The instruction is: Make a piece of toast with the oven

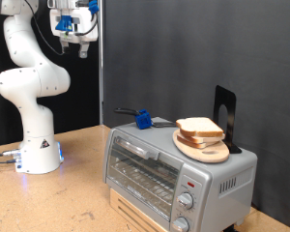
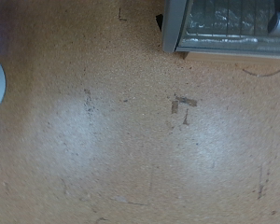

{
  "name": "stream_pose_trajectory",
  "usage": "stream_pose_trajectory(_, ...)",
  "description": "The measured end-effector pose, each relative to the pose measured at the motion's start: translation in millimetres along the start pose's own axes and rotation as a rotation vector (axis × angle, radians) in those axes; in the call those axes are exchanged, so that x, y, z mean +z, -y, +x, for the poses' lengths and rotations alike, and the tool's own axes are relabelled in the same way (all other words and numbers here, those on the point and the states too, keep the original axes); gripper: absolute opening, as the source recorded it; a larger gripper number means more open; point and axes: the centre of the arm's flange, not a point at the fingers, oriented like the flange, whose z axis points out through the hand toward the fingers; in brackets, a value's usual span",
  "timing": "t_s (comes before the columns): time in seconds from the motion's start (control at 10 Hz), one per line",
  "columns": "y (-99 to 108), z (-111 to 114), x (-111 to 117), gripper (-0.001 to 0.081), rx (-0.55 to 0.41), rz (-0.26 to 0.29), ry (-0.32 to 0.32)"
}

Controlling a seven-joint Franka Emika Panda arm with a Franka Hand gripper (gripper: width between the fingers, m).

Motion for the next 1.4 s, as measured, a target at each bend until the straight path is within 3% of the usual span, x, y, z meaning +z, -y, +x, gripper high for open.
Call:
stream_pose_trajectory(0.2,4,-4,-5,0.0808,-0.244,0.064,-0.005)
stream_pose_trajectory(0.4,31,-12,0,0.0808,-0.45,0.21,-0.047)
stream_pose_trajectory(0.5,41,-18,6,0.0808,-0.525,0.25,-0.078)
stream_pose_trajectory(0.6,38,-17,6,0.0808,-0.513,0.229,-0.05)
stream_pose_trajectory(0.8,33,-18,-1,0.0808,-0.719,0.231,0.067)
stream_pose_trajectory(1.0,36,-24,1,0.0808,-0.953,0.272,0.158)
stream_pose_trajectory(1.2,47,-40,21,0.0808,-1.156,0.368,0.184)
stream_pose_trajectory(1.3,46,-38,20,0.0808,-1.115,0.35,0.186)
stream_pose_trajectory(1.4,42,-37,19,0.0808,-1.176,0.314,0.236)
